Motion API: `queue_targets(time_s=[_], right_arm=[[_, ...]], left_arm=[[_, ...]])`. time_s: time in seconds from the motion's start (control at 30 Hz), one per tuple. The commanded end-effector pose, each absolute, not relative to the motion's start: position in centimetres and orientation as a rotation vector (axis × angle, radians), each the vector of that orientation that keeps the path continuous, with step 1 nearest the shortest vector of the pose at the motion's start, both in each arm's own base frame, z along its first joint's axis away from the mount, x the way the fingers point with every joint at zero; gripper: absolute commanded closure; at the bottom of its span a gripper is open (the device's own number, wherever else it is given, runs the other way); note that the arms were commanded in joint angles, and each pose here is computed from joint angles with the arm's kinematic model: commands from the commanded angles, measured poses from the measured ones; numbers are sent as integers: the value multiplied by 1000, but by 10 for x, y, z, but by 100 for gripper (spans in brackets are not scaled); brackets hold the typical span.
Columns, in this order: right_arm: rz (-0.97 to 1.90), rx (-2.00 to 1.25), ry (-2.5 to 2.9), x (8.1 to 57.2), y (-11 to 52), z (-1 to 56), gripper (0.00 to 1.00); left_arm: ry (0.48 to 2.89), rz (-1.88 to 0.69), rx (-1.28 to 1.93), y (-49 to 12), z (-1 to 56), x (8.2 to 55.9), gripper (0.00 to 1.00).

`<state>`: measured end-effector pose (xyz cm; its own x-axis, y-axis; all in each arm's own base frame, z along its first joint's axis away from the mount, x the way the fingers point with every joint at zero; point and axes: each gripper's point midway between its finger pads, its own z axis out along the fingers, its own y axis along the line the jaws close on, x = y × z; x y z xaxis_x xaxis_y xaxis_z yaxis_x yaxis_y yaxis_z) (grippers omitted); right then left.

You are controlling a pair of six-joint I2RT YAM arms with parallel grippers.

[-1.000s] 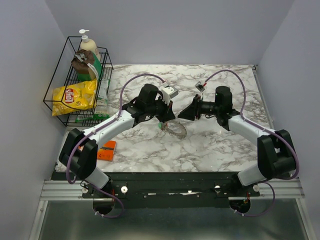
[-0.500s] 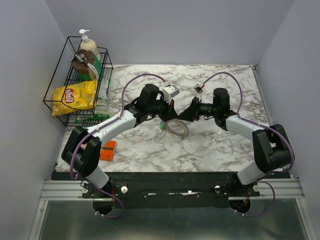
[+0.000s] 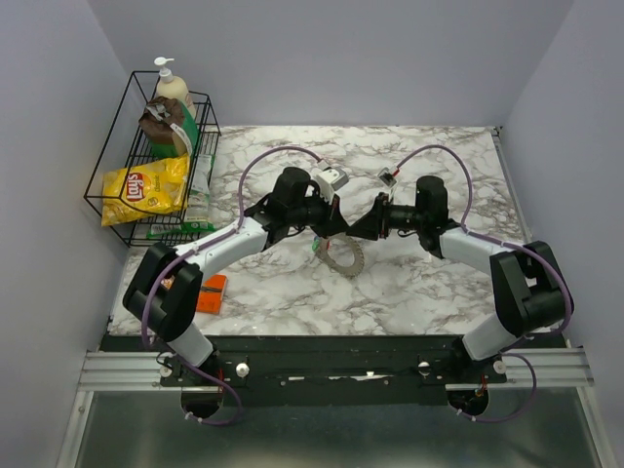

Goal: Put the keys on the keyring

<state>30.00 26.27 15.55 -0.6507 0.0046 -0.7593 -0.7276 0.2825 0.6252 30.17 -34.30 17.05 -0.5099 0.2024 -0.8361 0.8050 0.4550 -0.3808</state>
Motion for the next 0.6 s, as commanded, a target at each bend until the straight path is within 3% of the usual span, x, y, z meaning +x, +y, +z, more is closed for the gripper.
queue_targets(time_s=[0.0,0.33,0.57], right_arm=[[1418,-621,1920,300,261,144,56],[1361,-591,1901,306,252,153,42],[1306,-545,1949,309,247,141,40]], left_arm=[[1989,-1072,805,-345,154,305,100],[2000,-1102,799,-347,148,311,100],[2121,-1040,758,-352,116,331,100]])
